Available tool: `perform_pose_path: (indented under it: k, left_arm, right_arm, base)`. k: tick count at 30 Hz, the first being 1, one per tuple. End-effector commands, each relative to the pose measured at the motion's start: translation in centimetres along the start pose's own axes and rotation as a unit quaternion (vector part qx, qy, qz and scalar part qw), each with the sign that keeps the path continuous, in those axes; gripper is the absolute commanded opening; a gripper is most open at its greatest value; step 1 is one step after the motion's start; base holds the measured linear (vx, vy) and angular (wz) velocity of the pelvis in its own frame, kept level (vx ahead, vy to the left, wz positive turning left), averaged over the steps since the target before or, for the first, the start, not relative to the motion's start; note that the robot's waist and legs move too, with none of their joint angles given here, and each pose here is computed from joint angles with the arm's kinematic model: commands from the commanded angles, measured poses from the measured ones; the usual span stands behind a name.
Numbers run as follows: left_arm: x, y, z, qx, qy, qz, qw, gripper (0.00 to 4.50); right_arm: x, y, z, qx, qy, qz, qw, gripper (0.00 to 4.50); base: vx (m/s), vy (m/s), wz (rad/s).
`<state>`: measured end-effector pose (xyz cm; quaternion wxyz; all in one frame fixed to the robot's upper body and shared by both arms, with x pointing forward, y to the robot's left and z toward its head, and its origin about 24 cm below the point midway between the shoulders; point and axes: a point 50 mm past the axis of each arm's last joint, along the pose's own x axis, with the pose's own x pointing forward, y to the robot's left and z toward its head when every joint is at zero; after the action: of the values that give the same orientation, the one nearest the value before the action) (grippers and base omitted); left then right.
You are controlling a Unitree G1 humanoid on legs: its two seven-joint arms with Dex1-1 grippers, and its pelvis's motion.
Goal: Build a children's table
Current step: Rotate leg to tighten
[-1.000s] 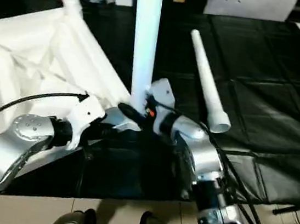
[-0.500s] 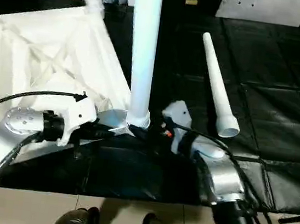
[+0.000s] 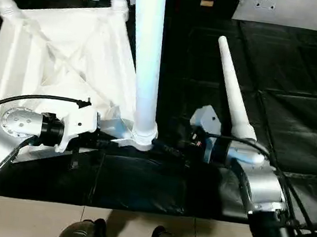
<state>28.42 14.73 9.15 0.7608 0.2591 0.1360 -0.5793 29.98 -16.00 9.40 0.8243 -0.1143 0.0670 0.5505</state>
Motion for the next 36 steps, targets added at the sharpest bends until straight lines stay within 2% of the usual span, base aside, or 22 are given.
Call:
perform_pose_path:
  k: [1, 6, 15, 23, 31, 36]
  left_arm:
    - [1.0, -1.0, 0.6, 0.036, 0.003, -0.064, 0.997, 0.00]
    - [1.1, -1.0, 0.8, 0.044, 0.001, -0.075, 0.996, 0.00]
    - [1.4, -1.0, 0.9, 0.050, -0.001, -0.084, 0.995, 0.00]
    - [1.3, -1.0, 0.9, 0.050, -0.001, -0.084, 0.995, 0.00]
    - [1.3, -0.6, 0.7, 0.042, -0.001, -0.072, 0.997, 0.00]
    - [1.3, -0.4, 0.6, 0.034, -0.003, -0.064, 0.997, 0.00]
  right_arm:
    - [0.6, 0.2, 0.7, -0.027, 0.003, 0.036, 0.999, 4.45]
    - [1.6, -0.1, 1.0, -0.027, 0.003, 0.063, 0.998, 4.45]
    - [2.8, -0.4, 1.2, -0.027, 0.006, 0.090, 0.996, 3.63]
    - [3.0, -0.4, 1.2, -0.029, 0.004, 0.102, 0.994, 2.96]
    - [2.9, 0.1, 1.0, -0.033, 0.001, 0.113, 0.993, 2.72]
    - [2.9, 0.8, 0.3, -0.032, 0.008, 0.118, 0.992, 2.72]
  base:
    - [0.000, 0.000, 0.00]
    - [0.000, 0.000, 0.00]
    - [0.000, 0.000, 0.00]
    - [0.000, 0.000, 0.00]
    - [0.000, 0.000, 0.00]
    - [0.000, 0.000, 0.00]
